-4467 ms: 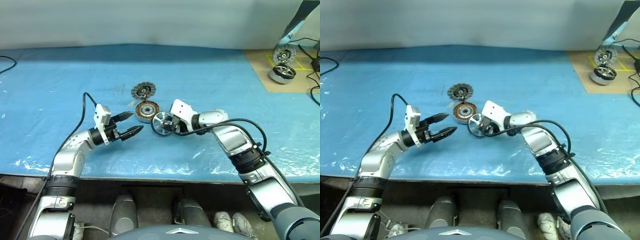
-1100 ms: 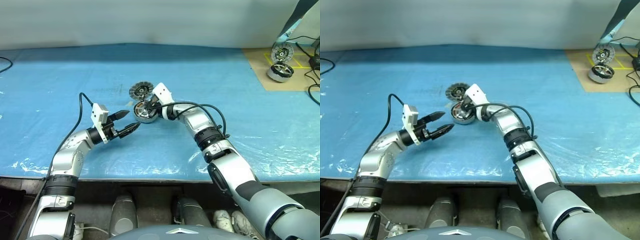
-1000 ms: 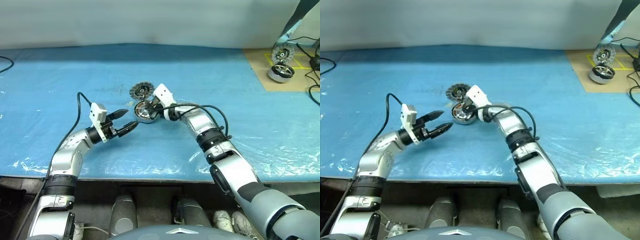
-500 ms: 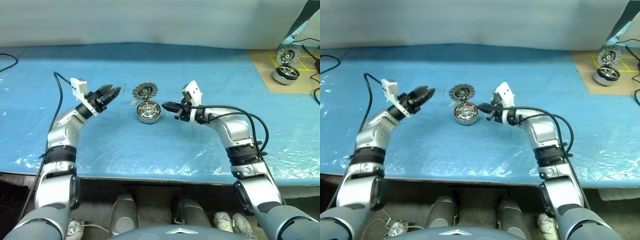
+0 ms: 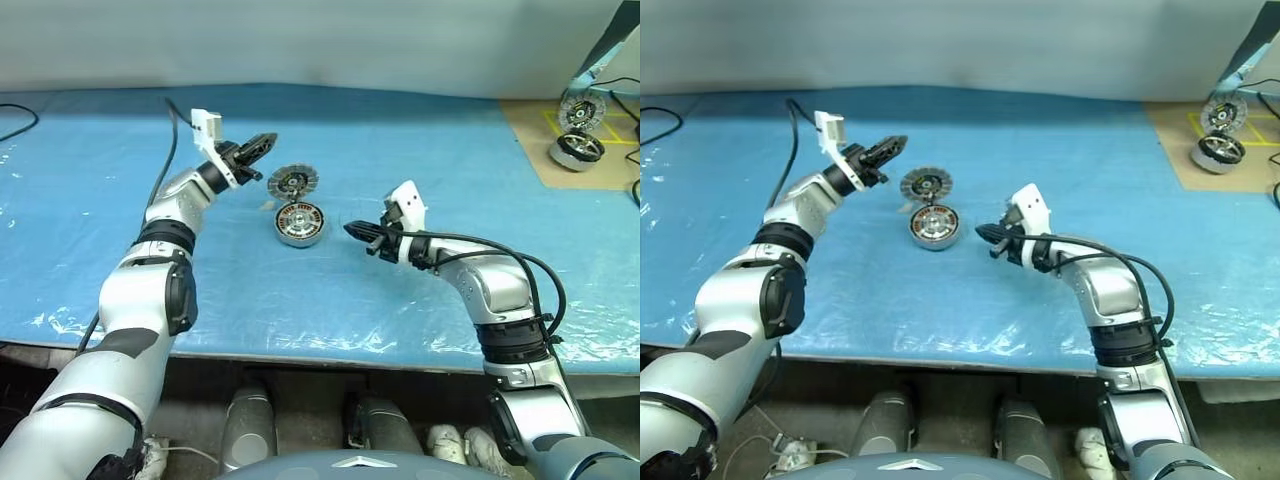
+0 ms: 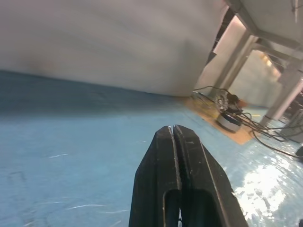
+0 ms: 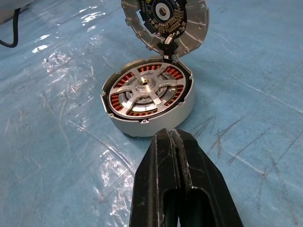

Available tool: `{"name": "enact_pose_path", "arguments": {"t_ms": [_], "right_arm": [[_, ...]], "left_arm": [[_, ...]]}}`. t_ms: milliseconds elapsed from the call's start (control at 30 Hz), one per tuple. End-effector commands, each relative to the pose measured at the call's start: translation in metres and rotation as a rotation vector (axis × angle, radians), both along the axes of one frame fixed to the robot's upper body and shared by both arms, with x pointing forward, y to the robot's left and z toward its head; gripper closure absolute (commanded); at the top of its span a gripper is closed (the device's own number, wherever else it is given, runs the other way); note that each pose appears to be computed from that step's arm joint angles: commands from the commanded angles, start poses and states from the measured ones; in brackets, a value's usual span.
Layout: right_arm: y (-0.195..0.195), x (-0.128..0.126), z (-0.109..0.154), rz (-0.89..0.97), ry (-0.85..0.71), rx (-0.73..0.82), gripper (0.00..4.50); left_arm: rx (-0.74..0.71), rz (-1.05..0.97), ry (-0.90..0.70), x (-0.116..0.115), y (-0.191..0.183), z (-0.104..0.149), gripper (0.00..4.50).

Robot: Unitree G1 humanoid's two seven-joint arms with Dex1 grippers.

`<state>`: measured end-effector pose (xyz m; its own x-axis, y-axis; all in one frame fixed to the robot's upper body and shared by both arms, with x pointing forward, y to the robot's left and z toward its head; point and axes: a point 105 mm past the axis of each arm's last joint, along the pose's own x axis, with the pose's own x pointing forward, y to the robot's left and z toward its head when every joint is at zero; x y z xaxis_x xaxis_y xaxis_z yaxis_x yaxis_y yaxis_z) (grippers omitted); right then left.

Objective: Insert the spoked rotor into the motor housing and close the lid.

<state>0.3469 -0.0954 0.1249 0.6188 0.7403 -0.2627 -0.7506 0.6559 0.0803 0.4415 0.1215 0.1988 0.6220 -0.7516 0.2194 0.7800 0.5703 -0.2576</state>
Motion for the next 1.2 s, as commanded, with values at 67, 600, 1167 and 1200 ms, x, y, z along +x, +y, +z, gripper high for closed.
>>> {"name": "enact_pose_path", "arguments": {"t_ms": [67, 600, 1167, 1200], "right_arm": [[-0.005, -0.004, 0.013, -0.009, -0.043, 0.014, 4.5], [-0.027, -0.013, 0.011, -0.088, -0.022, 0.009, 4.5], [-0.025, -0.005, 0.012, -0.113, -0.033, 0.001, 4.5], [-0.023, -0.005, 0.014, -0.105, -0.04, 0.006, 4.5]], "left_arm": [[0.106, -0.106, 0.024, -0.005, -0.014, -0.003, 4.41], [0.404, -0.502, 0.098, -0.051, -0.022, -0.058, 4.41], [0.597, -0.546, 0.116, -0.066, -0.01, -0.1, 4.41], [0.609, -0.554, 0.105, -0.067, -0.008, -0.101, 4.41]]}}
